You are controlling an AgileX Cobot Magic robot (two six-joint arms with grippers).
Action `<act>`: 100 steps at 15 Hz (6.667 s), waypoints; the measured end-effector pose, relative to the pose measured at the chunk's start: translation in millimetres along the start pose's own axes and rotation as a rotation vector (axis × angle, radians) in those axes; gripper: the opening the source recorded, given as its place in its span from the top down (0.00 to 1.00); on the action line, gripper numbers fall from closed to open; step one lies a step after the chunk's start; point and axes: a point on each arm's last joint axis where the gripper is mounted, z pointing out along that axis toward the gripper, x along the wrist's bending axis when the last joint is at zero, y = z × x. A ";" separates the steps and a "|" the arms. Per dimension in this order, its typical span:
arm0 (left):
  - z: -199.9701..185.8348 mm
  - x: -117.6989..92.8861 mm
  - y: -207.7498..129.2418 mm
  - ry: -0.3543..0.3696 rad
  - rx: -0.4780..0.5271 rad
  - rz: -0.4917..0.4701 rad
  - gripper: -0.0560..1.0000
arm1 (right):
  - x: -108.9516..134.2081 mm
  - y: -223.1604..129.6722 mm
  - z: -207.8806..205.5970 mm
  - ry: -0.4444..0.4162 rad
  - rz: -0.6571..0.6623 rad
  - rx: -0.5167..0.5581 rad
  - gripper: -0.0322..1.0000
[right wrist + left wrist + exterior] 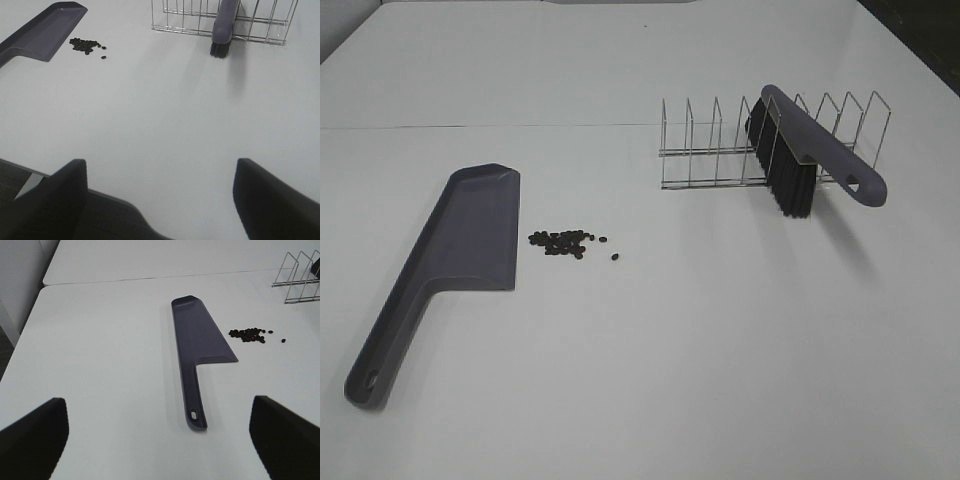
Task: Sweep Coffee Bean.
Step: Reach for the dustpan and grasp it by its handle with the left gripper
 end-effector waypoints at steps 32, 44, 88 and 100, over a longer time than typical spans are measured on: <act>0.0 0.0 0.0 0.000 0.000 0.000 0.09 | -2.0 -1.2 1.2 -0.021 0.063 0.007 0.23; 0.0 -0.1 0.0 -0.001 0.000 0.000 0.09 | -4.2 -1.4 1.1 -0.045 0.052 0.009 0.23; 354.5 -31.5 16.6 -0.004 1.052 -0.157 0.09 | -4.2 -1.4 1.1 -0.045 0.054 0.009 0.23; 383.7 -28.7 -18.4 0.035 1.081 -0.141 0.18 | -4.2 -1.4 1.1 -0.045 0.054 0.009 0.23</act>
